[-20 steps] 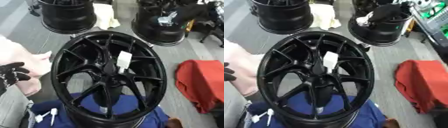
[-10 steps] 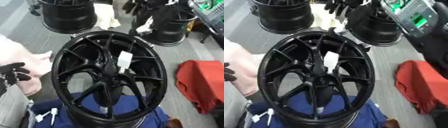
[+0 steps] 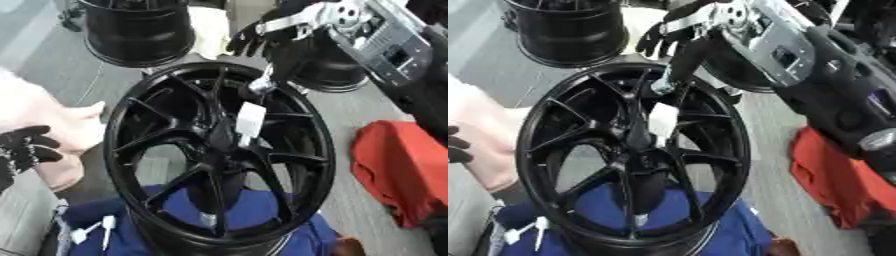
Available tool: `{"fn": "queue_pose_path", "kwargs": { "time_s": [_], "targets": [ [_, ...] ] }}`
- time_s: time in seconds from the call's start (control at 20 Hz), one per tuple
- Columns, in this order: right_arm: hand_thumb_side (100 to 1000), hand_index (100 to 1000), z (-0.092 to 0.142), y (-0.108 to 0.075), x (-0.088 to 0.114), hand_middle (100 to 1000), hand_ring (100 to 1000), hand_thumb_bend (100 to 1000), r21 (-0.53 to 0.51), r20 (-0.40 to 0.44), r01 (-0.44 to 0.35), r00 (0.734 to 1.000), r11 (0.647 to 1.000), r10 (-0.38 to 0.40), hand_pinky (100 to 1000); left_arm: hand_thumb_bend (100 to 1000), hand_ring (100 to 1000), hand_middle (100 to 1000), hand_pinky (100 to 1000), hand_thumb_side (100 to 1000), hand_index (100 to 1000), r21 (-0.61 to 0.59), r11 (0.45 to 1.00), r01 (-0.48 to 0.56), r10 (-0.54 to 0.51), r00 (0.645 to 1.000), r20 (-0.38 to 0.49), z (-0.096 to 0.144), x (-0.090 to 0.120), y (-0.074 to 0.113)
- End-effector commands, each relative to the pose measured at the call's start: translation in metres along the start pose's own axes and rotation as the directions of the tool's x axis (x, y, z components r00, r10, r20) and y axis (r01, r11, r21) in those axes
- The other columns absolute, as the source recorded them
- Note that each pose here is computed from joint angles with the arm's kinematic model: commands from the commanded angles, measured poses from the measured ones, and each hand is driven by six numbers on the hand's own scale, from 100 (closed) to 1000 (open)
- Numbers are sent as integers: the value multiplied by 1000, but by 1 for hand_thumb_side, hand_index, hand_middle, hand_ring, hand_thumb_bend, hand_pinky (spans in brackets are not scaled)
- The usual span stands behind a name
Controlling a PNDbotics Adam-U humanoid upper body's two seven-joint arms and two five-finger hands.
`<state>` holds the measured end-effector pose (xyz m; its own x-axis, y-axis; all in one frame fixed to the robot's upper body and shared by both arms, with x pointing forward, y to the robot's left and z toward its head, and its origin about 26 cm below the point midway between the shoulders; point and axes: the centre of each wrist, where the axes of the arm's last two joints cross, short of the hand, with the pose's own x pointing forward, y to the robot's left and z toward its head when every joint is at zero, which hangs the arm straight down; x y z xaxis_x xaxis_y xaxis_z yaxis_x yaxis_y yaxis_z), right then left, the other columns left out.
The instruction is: Pull the pin out of the wheel hub.
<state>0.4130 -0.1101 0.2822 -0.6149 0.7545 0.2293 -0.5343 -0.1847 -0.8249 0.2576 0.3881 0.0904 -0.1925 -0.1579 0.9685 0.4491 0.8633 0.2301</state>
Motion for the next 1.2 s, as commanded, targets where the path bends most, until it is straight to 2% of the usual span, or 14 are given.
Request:
{"fn": "queue_pose_path", "kwargs": {
  "time_s": [0.05,0.55,1.0,1.2],
  "targets": [
    [439,984,2,-6,-3,920,937,397,-4,-27,-16,1000,1000,16,883,100,696,685,829,866,884,-10,999,40,-40,999,3,0,9,5],
    [447,983,-9,2,-14,912,935,397,25,-48,-19,999,1000,20,882,100,697,685,829,867,883,-11,999,42,-42,999,3,-1,8,5],
    [453,981,-14,7,-15,905,931,397,43,-41,-11,999,999,13,877,100,698,685,830,871,883,-12,999,41,-41,999,3,-1,8,5],
    [459,977,-17,10,-15,910,929,436,57,-32,-7,999,998,9,874,100,699,685,830,871,883,-13,999,42,-42,999,3,-1,8,5]
  ]
}}
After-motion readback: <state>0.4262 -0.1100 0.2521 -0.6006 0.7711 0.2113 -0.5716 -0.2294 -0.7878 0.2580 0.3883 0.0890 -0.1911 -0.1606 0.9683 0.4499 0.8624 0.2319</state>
